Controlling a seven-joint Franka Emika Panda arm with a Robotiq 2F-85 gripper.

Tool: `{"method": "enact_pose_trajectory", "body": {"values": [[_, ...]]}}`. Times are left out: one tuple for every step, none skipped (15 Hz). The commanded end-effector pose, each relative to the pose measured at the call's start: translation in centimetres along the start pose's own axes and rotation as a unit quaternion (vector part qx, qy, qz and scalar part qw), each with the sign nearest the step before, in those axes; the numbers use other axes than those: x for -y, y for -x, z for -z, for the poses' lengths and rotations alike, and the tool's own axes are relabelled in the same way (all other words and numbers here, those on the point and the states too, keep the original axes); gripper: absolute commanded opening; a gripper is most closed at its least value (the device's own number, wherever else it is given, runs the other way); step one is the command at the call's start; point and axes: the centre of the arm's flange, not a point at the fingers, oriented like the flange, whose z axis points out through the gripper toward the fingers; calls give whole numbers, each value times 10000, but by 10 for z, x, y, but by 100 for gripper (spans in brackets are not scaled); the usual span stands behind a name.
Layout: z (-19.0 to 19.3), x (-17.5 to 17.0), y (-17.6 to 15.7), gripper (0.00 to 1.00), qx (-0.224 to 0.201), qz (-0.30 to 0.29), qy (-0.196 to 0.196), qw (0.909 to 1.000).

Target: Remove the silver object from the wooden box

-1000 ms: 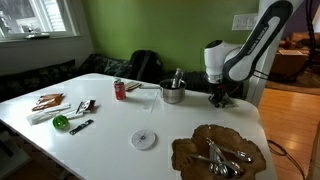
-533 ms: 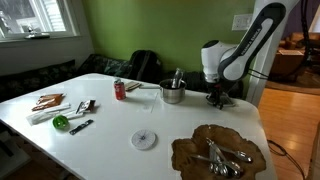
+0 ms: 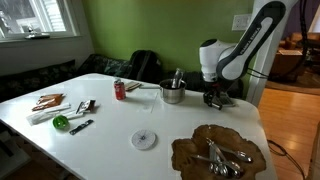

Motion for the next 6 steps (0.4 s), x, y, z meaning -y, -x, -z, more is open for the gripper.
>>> {"method": "enact_pose_trajectory", "body": {"values": [[30, 12, 14, 100, -513, 439, -151, 9976], [38, 16, 15, 100, -744, 591, -209, 9953], [47, 21, 18, 100, -1029, 746, -353, 9913], [56, 25, 21, 100, -1283, 855, -488, 9868], [63, 30, 23, 100, -1517, 978, -654, 9814], [51, 30, 0, 100, -1232, 706, -456, 9888]]}}
